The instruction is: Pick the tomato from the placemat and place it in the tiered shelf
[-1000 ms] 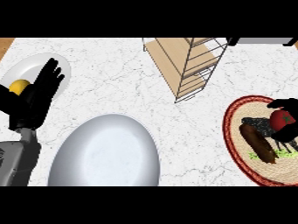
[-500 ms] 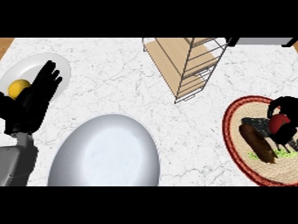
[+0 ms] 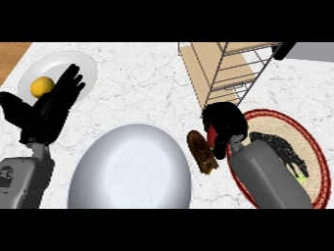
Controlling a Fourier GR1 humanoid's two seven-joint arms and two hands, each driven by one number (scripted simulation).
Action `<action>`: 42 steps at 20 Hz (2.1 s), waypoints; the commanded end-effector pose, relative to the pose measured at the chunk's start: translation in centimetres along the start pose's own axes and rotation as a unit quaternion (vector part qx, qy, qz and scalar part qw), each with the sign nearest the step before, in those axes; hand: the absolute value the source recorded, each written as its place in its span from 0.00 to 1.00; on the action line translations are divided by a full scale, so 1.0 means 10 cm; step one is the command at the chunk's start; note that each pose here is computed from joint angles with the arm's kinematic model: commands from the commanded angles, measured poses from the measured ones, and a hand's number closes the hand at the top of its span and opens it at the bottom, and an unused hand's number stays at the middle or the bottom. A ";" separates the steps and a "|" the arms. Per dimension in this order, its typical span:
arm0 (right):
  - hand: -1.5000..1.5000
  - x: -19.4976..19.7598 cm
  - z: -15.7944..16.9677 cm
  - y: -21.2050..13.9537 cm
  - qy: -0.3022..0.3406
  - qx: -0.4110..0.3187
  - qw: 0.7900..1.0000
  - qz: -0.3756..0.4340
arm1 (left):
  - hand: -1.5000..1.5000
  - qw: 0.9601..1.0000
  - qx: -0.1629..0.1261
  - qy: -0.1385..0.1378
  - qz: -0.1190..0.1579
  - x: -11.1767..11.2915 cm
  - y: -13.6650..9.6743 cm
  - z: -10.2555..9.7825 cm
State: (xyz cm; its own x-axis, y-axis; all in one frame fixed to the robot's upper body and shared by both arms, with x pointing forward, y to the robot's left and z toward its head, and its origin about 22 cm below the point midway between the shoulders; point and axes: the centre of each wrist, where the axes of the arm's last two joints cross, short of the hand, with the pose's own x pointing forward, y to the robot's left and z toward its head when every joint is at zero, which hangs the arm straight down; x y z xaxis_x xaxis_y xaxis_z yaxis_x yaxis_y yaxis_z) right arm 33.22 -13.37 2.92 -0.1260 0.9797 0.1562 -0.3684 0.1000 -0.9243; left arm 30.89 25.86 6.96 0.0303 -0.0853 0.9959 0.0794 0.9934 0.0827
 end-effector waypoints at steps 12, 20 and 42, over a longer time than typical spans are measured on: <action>1.00 1.74 0.83 -0.94 -0.099 -0.269 0.924 -0.255 | 0.50 1.000 -0.009 0.004 0.003 0.04 -0.18 -0.17; 1.00 2.31 1.15 -1.59 -0.044 -0.335 0.903 -0.264 | 0.50 1.000 0.022 0.003 0.000 0.00 -0.01 -0.10; 1.00 1.54 0.61 -2.20 0.090 -0.378 0.870 -0.303 | 0.50 0.999 0.044 0.005 0.006 -0.04 0.13 0.05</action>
State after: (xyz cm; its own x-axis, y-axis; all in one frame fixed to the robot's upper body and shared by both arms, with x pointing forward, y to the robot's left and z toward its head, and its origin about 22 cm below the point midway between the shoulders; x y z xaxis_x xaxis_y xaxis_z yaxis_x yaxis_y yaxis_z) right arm 32.99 0.22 28.50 -0.0733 0.7528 0.6542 0.3733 0.6290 -0.6819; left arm 30.37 27.45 6.66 0.0445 -0.0862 0.9953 -0.0169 0.9961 0.0870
